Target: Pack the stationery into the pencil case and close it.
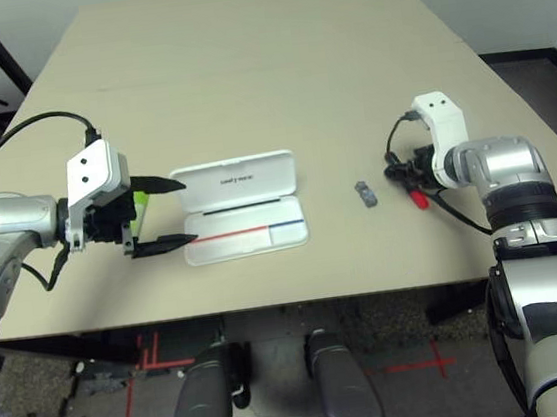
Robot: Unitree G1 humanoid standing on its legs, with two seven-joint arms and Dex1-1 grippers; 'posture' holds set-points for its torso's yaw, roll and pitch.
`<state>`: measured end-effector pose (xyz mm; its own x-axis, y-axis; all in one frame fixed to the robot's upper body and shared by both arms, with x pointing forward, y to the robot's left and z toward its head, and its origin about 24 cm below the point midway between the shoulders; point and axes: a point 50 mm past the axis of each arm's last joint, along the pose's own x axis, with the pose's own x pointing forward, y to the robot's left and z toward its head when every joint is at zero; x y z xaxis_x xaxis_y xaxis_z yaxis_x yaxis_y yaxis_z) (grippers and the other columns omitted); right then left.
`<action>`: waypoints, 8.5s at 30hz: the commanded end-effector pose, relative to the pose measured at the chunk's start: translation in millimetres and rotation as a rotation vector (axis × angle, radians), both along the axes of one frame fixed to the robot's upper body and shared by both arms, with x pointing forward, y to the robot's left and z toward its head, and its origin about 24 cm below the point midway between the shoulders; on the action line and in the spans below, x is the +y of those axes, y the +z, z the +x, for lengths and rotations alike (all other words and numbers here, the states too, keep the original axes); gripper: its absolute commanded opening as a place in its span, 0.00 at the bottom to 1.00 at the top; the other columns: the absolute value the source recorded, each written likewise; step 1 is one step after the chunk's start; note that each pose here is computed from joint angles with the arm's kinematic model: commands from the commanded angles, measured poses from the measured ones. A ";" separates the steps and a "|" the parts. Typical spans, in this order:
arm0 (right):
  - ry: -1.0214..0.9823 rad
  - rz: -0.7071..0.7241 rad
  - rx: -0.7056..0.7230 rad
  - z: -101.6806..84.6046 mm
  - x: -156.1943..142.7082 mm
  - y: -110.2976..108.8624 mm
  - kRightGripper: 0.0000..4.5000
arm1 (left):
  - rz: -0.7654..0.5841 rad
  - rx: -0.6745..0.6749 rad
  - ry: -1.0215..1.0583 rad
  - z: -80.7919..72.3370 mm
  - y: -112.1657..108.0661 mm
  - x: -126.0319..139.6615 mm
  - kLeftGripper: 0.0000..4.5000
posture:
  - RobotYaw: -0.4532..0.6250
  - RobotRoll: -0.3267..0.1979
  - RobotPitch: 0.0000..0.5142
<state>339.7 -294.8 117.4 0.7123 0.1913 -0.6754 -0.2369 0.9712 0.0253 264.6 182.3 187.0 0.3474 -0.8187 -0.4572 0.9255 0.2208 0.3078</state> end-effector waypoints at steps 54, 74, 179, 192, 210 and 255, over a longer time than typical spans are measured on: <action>1.476 -0.087 -0.264 -22.1 201.3 63.9 0.11 | 0.054 0.009 0.053 -2.4 -4.0 8.8 1.00 | 0.46 0.62 0.19; 1.486 -0.220 -0.335 -10.0 244.8 39.4 0.11 | 0.047 0.006 0.077 -5.8 -6.0 7.8 1.00 | 0.49 0.62 0.18; 1.230 0.165 -0.175 -57.0 111.9 52.9 1.00 | 0.112 0.217 0.936 25.6 -61.6 76.4 0.24 | 0.46 0.62 0.23; 1.227 0.143 -0.180 -52.2 109.3 52.4 1.00 | 0.261 0.170 0.591 -18.5 -35.4 106.4 0.24 | 0.48 0.62 0.23; 1.222 0.117 -0.176 -43.6 105.7 51.4 1.00 | 0.145 0.160 0.086 -43.6 -1.8 38.2 0.24 | 0.48 0.62 0.20; 1.195 0.094 -0.165 -48.2 102.0 43.1 1.00 | 0.286 0.099 -0.183 15.1 -39.2 -86.3 0.24 | 0.44 0.62 0.20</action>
<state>293.6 -192.3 161.3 0.1265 0.8370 -0.5323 -0.9905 0.1355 -0.0223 279.4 97.1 148.8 0.1541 -0.7150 -0.6819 0.9698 -0.0224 0.2427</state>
